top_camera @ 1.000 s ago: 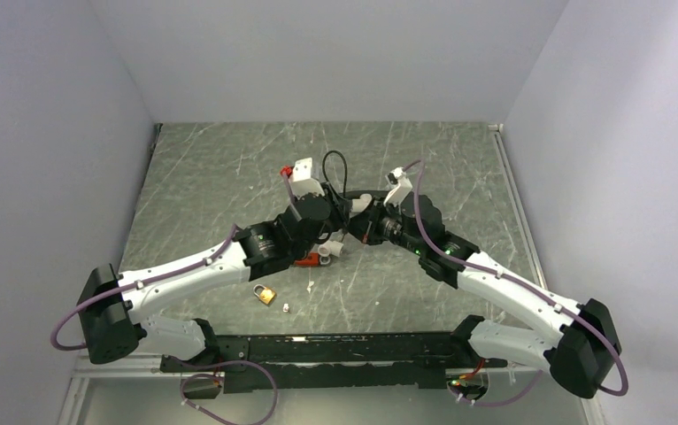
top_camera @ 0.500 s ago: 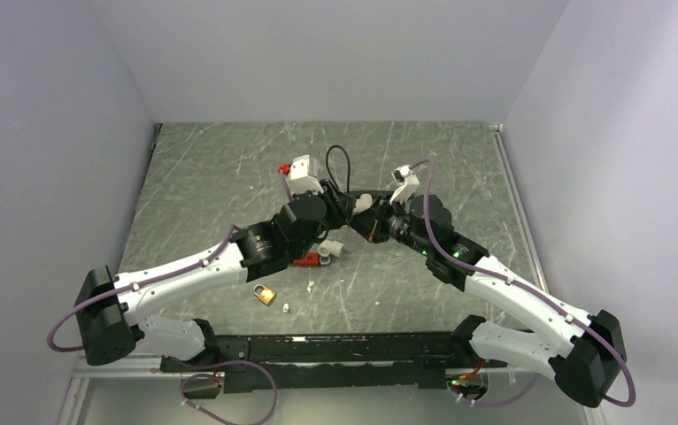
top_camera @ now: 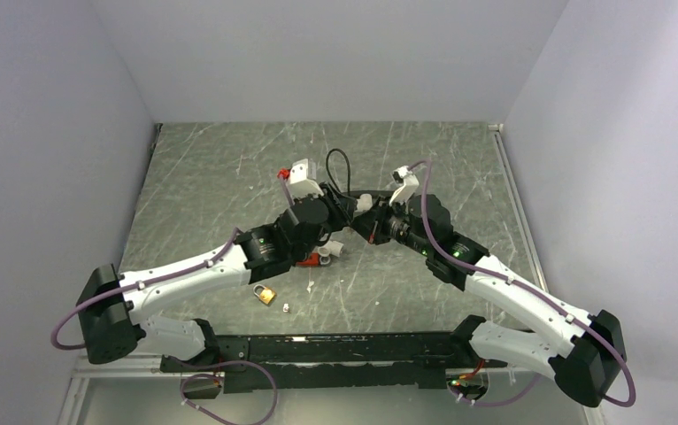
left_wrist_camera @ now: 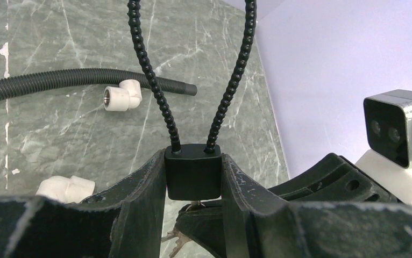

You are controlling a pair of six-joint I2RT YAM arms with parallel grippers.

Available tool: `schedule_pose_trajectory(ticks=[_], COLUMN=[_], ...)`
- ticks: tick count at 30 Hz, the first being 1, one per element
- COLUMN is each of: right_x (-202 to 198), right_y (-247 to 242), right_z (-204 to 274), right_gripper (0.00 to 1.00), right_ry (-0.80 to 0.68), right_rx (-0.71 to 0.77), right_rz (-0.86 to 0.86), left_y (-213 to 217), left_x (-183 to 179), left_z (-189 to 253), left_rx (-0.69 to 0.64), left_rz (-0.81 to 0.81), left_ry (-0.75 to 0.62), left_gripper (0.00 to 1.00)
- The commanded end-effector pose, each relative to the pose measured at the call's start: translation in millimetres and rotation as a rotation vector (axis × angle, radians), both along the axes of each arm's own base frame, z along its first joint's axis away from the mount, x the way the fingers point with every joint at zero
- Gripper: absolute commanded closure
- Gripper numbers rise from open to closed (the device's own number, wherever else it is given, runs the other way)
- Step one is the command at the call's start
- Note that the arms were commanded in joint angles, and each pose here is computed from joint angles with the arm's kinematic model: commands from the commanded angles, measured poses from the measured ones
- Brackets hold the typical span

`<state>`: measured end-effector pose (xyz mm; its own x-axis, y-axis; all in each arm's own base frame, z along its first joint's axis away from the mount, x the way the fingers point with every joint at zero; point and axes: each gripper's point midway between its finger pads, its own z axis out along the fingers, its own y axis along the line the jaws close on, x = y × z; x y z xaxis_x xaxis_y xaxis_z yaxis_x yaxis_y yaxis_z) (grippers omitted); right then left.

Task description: Unlock with the key

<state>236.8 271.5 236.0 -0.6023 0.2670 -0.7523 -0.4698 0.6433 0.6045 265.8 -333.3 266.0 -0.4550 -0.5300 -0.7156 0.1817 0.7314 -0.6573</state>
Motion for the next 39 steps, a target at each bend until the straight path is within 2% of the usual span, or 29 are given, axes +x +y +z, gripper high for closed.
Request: schedule_pose_trajectory(ticks=[1, 7, 17, 26, 29, 32, 39], right_x=[24.9, 29.3, 24.5, 12.5, 12.0, 7.4, 8.1], right_y=[-2.1, -12.3, -30.1, -40.4, -41.5, -40.3, -46.1], right_z=[119.3, 131.1, 150.1, 182.7, 182.7, 186.0, 184.9], right_gripper=[1.00, 1.00, 1.00, 1.00, 1.00, 1.00, 1.00], right_ry=[-0.273, -0.285, -0.377, -0.537, -0.521, -0.528, -0.526], right_rx=[0.293, 0.235, 0.274, 0.199, 0.195, 0.256, 0.294], right_rz=[-0.101, -0.150, -0.194, -0.150, -0.151, -0.141, -0.176], left_y=[-34.3, -40.9, -55.2, -61.4, -53.6, -52.2, -60.2], left_x=[-39.6, -47.0, -68.0, -94.0, -92.2, -90.6, -94.3], left_z=[-40.4, -46.5, -45.8, -39.5, -47.4, -54.3, -56.7], left_rx=[0.073, 0.191, 0.145, 0.139, 0.192, 0.169, 0.150], left_rz=[-0.175, -0.177, -0.305, -0.471, -0.438, -0.417, -0.440], left_ry=[0.107, 0.095, 0.054, 0.019, 0.059, 0.061, 0.078], left_gripper=[1.00, 1.00, 1.00, 1.00, 1.00, 1.00, 1.00])
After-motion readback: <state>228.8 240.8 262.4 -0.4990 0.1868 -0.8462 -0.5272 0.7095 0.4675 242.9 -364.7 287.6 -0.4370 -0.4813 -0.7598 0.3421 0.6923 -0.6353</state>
